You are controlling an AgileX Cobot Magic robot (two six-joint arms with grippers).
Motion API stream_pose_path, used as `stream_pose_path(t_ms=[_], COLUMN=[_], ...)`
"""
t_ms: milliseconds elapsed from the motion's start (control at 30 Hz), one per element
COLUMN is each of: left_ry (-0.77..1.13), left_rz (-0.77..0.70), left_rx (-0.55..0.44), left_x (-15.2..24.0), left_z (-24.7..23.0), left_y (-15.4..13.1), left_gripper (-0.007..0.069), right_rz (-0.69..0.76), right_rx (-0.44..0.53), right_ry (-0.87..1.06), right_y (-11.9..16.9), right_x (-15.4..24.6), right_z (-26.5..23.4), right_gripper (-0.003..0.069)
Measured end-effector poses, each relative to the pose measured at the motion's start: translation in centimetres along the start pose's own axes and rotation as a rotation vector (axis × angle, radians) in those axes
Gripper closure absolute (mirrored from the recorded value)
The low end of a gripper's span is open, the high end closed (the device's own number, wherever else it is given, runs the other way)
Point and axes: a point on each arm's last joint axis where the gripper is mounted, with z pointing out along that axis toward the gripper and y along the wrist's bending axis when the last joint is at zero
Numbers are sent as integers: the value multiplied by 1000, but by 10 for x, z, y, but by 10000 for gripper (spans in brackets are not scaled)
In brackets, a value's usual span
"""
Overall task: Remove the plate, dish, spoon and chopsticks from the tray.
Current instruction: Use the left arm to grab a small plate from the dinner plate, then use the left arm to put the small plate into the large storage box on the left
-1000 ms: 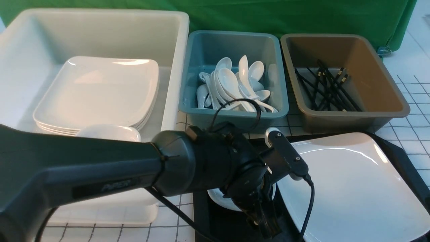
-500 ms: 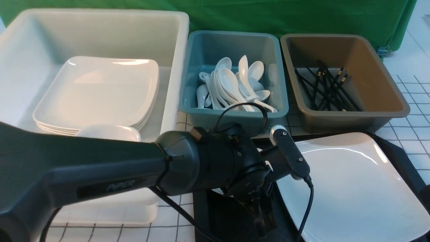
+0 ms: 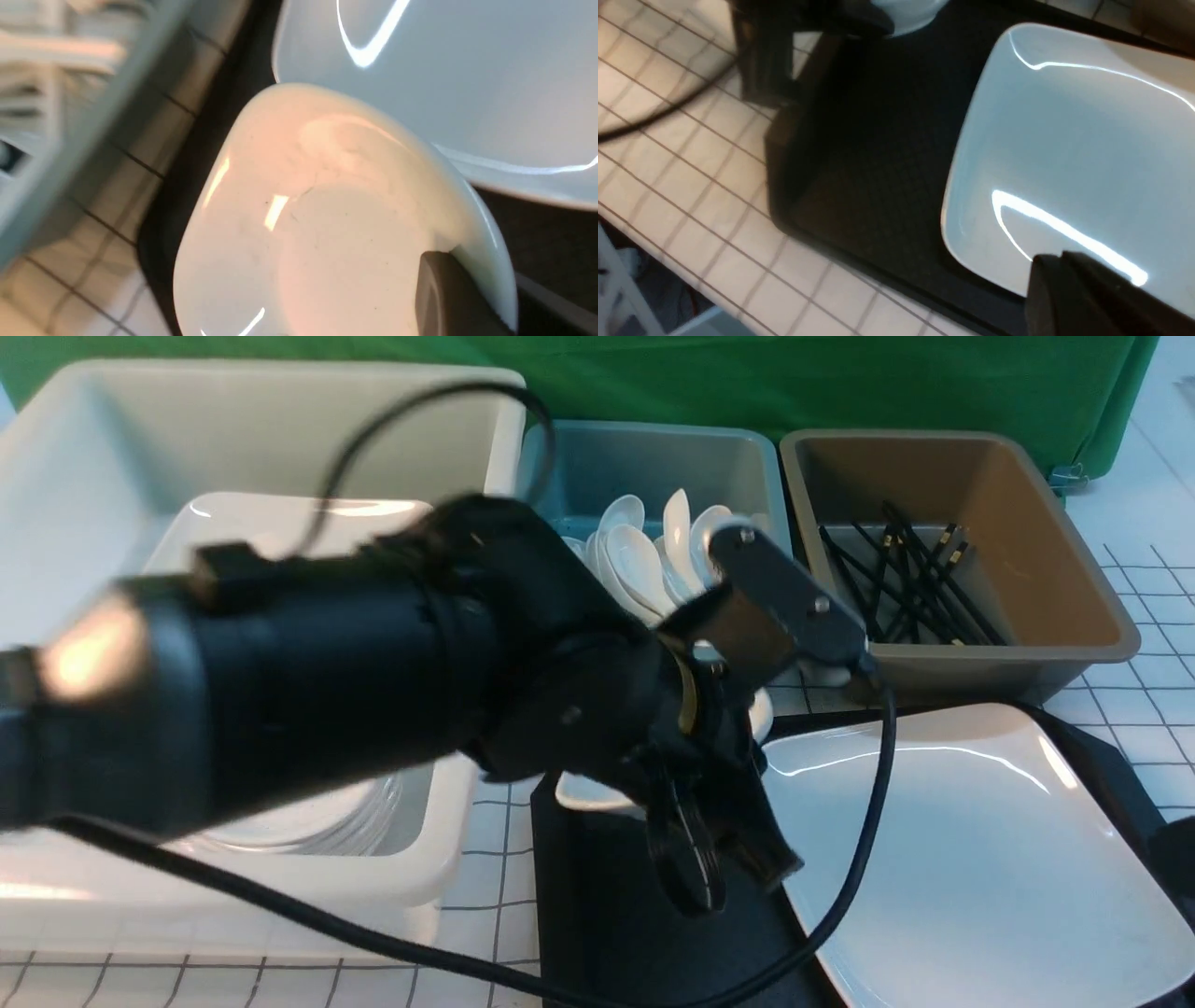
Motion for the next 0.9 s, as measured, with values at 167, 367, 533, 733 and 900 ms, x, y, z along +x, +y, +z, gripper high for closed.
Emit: stream_pose_path(t_ms=[167,367,533,733,900], left_ry=[-208,-175,35,126,147], left_rz=[-34,-225,-380,-455,-436], left_rx=[-75,-252,-384,-354,-321], left_x=[-19,6,54,102,126], left_z=[-80,-126,-118,-79,-54], left_y=[21,81,130,136,126], left_gripper=[599,599,599,599,599], right_rz=[-46,-91,-179,-273,-281], right_rx=[-162,-251,-315,-343,-346], right_ry=[-94,-136,-106,-62,-61], right_y=[15,21,39,73,82], right_x=[-20,-69,-116,-152,-167], right_z=[-6,1,28,64,78], right_gripper=[654,654,654,654,654])
